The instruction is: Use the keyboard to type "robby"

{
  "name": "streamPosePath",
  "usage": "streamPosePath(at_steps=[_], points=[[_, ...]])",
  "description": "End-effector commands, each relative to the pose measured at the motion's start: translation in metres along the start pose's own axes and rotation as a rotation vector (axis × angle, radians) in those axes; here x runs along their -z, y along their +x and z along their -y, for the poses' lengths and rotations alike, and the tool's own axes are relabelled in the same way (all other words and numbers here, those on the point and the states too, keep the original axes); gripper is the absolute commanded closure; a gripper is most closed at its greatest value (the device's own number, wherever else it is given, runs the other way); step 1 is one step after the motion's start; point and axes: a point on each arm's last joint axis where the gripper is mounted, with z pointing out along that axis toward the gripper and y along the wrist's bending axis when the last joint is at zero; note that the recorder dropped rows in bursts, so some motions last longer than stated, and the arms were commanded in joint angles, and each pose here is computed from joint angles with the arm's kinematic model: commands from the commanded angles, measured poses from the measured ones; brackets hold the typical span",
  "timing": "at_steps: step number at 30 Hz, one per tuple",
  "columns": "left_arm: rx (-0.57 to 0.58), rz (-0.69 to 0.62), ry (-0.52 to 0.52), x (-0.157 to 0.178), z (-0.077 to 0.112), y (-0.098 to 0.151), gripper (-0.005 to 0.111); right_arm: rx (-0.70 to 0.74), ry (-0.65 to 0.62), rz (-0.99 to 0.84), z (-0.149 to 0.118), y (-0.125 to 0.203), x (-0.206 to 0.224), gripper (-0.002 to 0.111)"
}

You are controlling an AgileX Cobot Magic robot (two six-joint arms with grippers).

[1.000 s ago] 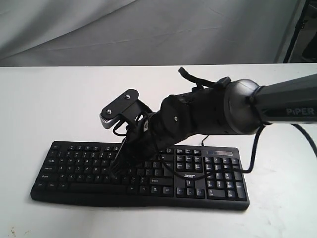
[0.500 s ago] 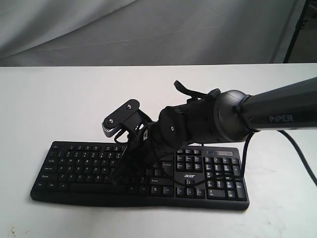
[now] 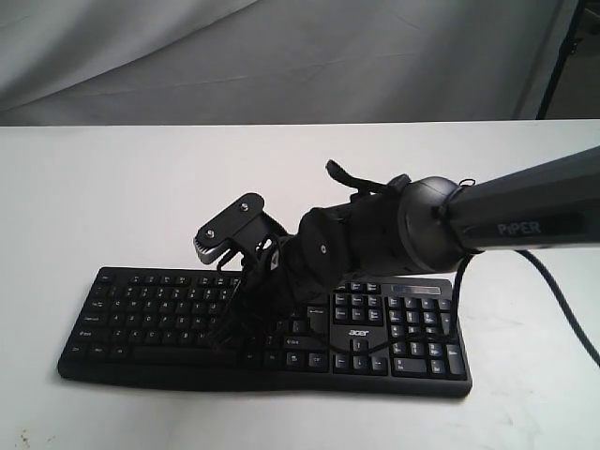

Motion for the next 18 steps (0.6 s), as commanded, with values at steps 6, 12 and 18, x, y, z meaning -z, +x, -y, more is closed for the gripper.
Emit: streamPosePath(at_steps=[6, 12, 18], points=[[-0.003, 0.007, 0.005, 0.000, 0.000, 0.001, 0.107, 0.014, -0.015, 0.018, 0.000, -0.014, 0.024, 0.108], [-0.003, 0.007, 0.005, 0.000, 0.000, 0.001, 0.107, 0.058, -0.067, 0.029, -0.022, -0.036, 0.031, 0.108], [-0.003, 0.007, 0.005, 0.000, 0.000, 0.001, 0.107, 0.098, -0.101, 0.059, -0.048, -0.044, 0.032, 0.108]])
